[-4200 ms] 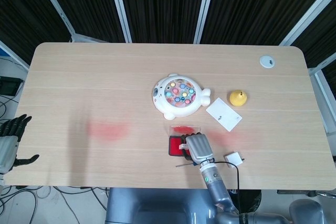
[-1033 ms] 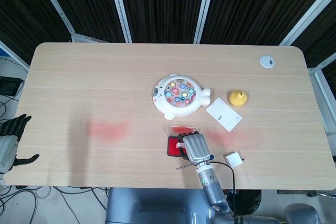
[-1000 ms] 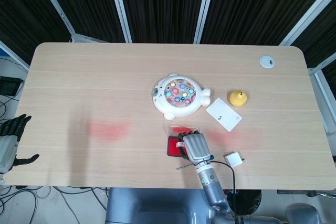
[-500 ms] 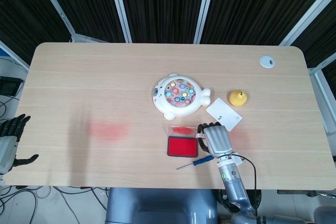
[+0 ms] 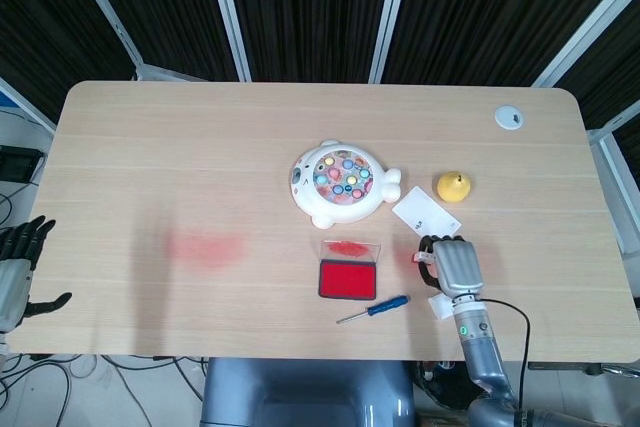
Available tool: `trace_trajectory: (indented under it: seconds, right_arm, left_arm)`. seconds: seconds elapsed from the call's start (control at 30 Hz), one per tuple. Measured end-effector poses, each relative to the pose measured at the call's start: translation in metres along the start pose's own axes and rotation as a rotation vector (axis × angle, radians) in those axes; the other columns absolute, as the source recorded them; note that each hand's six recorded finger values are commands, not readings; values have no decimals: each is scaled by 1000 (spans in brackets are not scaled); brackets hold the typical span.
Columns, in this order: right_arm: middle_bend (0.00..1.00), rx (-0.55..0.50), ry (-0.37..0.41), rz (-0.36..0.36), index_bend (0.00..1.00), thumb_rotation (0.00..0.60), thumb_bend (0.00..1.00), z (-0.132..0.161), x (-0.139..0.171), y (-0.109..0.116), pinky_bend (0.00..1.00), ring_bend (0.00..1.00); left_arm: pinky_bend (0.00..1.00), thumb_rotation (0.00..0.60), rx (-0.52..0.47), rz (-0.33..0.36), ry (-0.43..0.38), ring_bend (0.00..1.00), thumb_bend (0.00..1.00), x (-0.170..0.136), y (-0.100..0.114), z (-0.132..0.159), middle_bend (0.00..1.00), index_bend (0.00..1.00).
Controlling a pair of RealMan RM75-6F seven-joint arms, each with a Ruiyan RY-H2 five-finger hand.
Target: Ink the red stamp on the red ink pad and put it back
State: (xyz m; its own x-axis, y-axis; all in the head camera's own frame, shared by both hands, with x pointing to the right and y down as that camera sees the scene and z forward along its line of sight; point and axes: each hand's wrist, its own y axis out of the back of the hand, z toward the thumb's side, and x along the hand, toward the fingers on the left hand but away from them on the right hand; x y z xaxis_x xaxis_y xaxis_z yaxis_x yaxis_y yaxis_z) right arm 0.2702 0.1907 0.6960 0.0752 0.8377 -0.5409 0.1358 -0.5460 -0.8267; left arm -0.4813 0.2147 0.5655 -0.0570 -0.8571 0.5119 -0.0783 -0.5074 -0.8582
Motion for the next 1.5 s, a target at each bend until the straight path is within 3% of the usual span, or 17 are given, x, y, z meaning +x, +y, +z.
trace_trajectory:
  seconds: [0.33,1.5]
  right_arm:
    - [592,-29,-17,16,780,600,520,-4,-5,-19,422,453]
    - [554,5,-62,60,778,600,452,-9,-11,-33,393,409]
  left_arm:
    - [0,600,-1,0,8,0,42,1,-1,-1,0,0]
    - [0,600,4,-8,11,0,42,1,-3,-1,0,0]
